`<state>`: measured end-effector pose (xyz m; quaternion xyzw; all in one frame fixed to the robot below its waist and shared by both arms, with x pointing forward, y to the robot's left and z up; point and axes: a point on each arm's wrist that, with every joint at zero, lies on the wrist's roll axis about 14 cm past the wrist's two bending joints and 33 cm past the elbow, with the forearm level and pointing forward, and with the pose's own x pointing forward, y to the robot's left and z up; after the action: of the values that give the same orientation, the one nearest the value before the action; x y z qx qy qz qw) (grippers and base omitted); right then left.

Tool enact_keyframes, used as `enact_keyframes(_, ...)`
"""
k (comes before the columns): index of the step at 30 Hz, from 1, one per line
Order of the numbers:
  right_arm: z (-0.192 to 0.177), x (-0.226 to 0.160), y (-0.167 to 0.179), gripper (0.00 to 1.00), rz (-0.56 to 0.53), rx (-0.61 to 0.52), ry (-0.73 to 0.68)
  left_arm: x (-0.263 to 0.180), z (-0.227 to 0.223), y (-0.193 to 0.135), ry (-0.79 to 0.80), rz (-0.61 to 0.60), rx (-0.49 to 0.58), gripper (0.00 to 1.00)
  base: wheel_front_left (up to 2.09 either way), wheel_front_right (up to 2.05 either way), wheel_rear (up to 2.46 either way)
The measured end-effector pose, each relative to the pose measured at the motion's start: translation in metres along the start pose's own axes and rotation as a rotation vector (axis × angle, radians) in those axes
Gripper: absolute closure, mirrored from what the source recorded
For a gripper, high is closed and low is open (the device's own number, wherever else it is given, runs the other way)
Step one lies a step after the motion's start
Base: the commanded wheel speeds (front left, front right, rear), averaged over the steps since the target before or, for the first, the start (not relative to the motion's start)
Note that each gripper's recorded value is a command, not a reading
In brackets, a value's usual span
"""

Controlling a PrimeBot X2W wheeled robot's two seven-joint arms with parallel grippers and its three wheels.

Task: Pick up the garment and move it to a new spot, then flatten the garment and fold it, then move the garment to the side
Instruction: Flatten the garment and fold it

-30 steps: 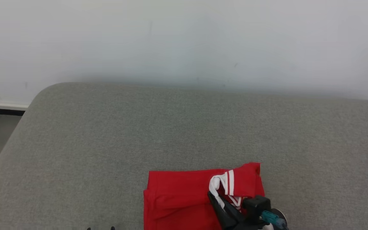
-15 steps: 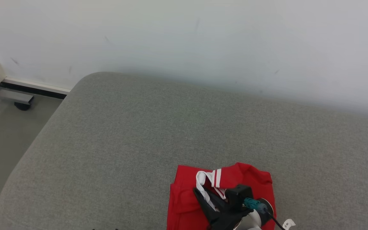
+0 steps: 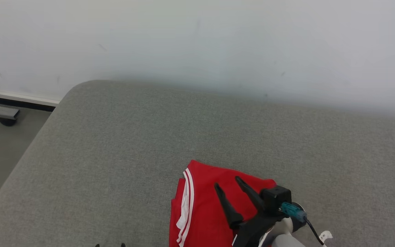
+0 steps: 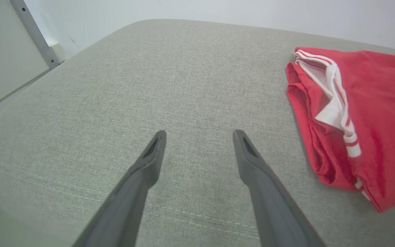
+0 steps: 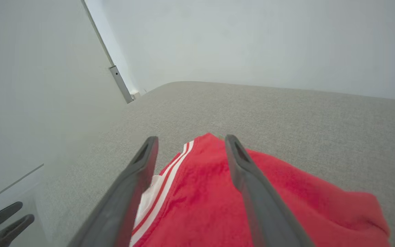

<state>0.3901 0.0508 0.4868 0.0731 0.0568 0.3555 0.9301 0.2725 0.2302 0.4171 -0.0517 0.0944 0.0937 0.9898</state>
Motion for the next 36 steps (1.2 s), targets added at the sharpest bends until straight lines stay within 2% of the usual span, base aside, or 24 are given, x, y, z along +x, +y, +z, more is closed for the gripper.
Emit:
enact_keyframes(10,0.005,-0.041,-0.063,0.0,-0.218,-0.027,-0.055,0.015,0.016,-0.016,-0.041,-0.049,0.009,0.0,0.0,0.0,0.0)
enact_keyframes(21,0.004,-0.099,-0.113,0.0,-0.435,-0.064,-0.083,0.023,0.027,-0.021,-0.072,-0.064,0.013,0.0,0.0,0.0,0.0)
enact_keyframes(29,0.0,-0.14,-0.131,0.0,-0.547,-0.056,-0.095,0.028,0.036,-0.031,-0.096,-0.098,0.025,0.0,0.0,0.0,0.0)
enact_keyframes(36,-0.005,-0.163,-0.132,0.0,-0.594,-0.038,-0.097,0.029,0.039,-0.043,-0.108,-0.137,0.039,0.0,0.0,0.0,0.0)
